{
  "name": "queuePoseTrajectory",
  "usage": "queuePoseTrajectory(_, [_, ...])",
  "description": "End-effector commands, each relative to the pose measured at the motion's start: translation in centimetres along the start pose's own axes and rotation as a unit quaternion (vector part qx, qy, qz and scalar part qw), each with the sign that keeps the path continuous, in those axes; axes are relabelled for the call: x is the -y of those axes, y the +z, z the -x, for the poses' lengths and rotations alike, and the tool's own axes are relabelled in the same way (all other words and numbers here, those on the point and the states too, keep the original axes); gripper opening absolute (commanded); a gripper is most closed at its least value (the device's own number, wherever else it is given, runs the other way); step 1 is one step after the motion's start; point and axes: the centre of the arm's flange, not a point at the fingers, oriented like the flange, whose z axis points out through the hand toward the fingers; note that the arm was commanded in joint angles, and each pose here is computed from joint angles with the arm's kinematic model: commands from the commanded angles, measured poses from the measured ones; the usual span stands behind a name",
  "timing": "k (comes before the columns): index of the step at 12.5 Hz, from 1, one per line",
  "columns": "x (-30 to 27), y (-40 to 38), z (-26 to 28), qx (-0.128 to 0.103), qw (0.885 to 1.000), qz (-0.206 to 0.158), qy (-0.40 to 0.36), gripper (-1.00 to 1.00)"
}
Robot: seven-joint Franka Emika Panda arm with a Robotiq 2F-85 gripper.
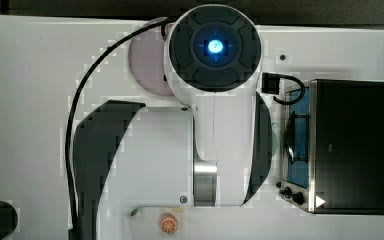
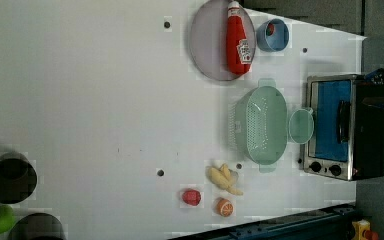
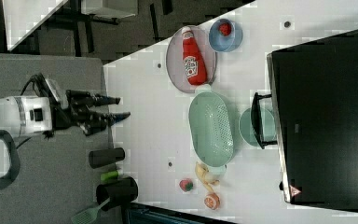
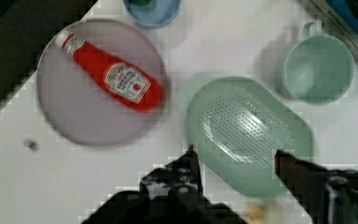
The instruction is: Drag strainer right to left.
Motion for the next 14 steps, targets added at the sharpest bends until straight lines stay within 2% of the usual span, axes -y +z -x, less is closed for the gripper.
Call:
queuePoseTrajectory(1, [-13.1,-10.1,6.2,-0.008,0.999,-0.006,0.052,0.59])
queuePoseTrajectory(3, [-13.0,-9.5,6.3,-0.003,0.999,-0.001,0.051,1.00])
queuePoseTrajectory(7, [-12.3,-3.7,6.7,0.029,0.998,0.037,0.046,1.00])
queuePoseTrajectory(8, [-11.9,-1.8,6.6,0.032,0.998,0.040,0.044,1.00])
queuePoseTrajectory(11, [-10.6,4.6,5.9,0.019,0.998,0.027,0.052,1.00])
queuePoseTrajectory(14, [-9.3,10.9,5.2,-0.002,0.994,0.003,0.110,1.00])
